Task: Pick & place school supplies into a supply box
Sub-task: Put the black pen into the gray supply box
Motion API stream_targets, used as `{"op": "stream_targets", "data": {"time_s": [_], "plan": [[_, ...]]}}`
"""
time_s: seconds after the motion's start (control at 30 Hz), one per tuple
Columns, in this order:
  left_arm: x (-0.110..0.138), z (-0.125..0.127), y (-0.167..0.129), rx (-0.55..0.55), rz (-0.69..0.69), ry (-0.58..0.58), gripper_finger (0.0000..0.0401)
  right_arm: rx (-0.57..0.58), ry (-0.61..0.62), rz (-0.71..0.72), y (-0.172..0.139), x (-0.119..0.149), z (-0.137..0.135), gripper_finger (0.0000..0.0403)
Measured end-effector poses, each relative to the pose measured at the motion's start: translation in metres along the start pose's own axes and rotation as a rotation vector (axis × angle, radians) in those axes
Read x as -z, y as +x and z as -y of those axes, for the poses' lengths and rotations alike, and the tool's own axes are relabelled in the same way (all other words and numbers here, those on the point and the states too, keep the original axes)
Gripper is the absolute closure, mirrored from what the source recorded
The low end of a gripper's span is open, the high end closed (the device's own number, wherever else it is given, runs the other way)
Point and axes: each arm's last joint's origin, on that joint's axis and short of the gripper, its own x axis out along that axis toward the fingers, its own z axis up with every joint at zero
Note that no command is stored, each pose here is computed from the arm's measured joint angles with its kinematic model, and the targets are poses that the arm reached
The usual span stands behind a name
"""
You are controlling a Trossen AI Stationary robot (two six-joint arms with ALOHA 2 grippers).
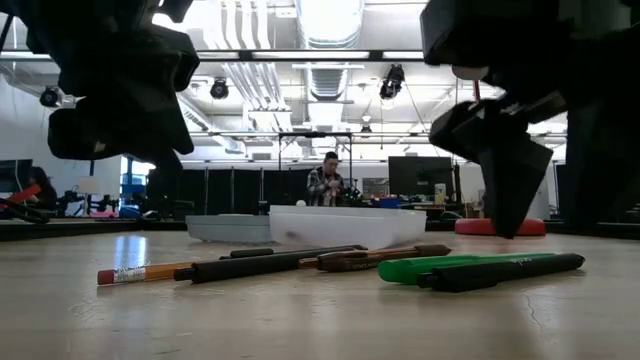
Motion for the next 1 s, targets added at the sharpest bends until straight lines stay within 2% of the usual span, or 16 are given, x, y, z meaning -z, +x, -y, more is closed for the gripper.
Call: {"op": "stream_targets", "data": {"time_s": [0.33,0.63,0.8,0.9,1.0], "plan": [[0.000,-0.001,0.001,-0.005,-0.001,0.002,0.0308,0.002,0.010,-0.014,0.012,0.003,0.001,0.0256],[0.001,-0.001,0.001,-0.007,-0.002,0.003,0.0308,0.027,0.010,-0.046,0.027,0.004,0.003,0.0260],[0.002,-0.001,0.001,-0.005,-0.006,0.007,0.0308,0.075,-0.039,-0.040,0.027,0.005,0.004,0.0268],[0.003,-0.001,0.000,-0.004,-0.007,0.008,0.0308,0.108,-0.042,-0.054,0.026,0.006,0.005,0.0287],[0.003,-0.001,0.000,-0.004,-0.008,0.009,0.0308,0.128,-0.042,-0.084,0.025,0.009,0.007,0.0323]]}}
